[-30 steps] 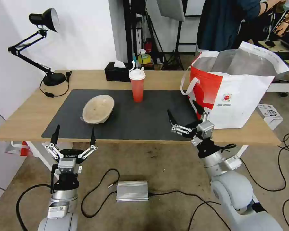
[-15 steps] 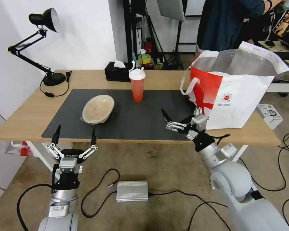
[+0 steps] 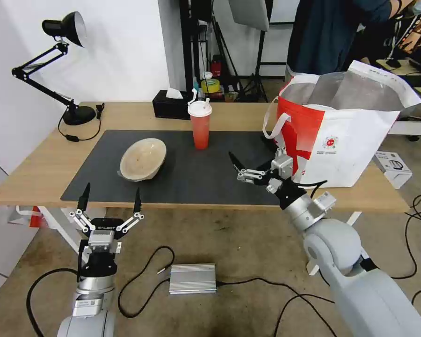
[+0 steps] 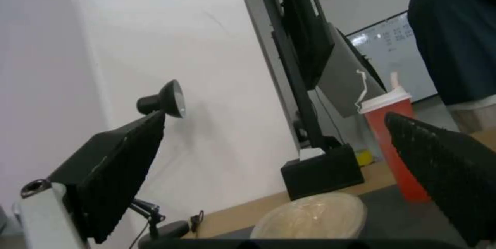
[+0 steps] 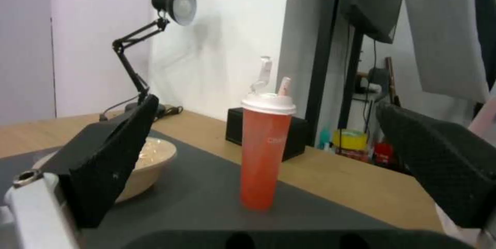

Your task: Pick up the trash from the table and place it into the takeout bag.

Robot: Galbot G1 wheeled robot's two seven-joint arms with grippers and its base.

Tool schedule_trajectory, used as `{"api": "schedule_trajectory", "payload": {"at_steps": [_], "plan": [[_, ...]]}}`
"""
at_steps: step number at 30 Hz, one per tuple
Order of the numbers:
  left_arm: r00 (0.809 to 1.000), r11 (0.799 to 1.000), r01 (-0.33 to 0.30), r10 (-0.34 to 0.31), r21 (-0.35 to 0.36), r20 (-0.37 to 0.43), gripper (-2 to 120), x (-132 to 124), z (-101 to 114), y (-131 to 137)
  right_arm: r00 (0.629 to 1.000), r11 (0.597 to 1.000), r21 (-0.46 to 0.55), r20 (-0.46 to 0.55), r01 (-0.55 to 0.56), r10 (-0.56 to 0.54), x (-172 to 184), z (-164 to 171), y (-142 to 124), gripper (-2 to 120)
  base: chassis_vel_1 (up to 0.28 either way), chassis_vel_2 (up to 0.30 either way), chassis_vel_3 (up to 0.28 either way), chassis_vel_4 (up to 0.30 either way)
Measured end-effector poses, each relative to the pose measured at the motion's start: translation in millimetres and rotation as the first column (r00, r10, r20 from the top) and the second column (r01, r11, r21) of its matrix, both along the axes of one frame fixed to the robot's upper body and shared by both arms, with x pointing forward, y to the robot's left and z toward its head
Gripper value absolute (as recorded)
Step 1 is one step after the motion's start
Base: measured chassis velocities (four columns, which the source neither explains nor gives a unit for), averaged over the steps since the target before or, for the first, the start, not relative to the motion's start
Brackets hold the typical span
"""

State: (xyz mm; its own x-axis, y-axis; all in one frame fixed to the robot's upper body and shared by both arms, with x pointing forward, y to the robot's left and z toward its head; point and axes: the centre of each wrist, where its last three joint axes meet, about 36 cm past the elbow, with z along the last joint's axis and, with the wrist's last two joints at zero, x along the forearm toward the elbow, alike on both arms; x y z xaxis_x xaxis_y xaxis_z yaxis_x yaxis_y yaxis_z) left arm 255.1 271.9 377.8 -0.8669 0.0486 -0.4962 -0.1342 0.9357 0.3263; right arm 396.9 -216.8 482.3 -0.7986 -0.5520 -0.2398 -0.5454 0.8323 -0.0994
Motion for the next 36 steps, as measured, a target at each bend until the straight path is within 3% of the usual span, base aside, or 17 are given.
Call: {"api": "schedule_trajectory", "payload": {"at_steps": [36], "plan": [[1.000, 1.000, -0.001, 0.001, 0.010, -0.012, 100, 2, -6, 0, 0.997, 0.998, -0.022, -0.051, -0.064, 0.062, 50, -7, 21, 100, 0.000, 0.000, 0.000, 0.000]]}}
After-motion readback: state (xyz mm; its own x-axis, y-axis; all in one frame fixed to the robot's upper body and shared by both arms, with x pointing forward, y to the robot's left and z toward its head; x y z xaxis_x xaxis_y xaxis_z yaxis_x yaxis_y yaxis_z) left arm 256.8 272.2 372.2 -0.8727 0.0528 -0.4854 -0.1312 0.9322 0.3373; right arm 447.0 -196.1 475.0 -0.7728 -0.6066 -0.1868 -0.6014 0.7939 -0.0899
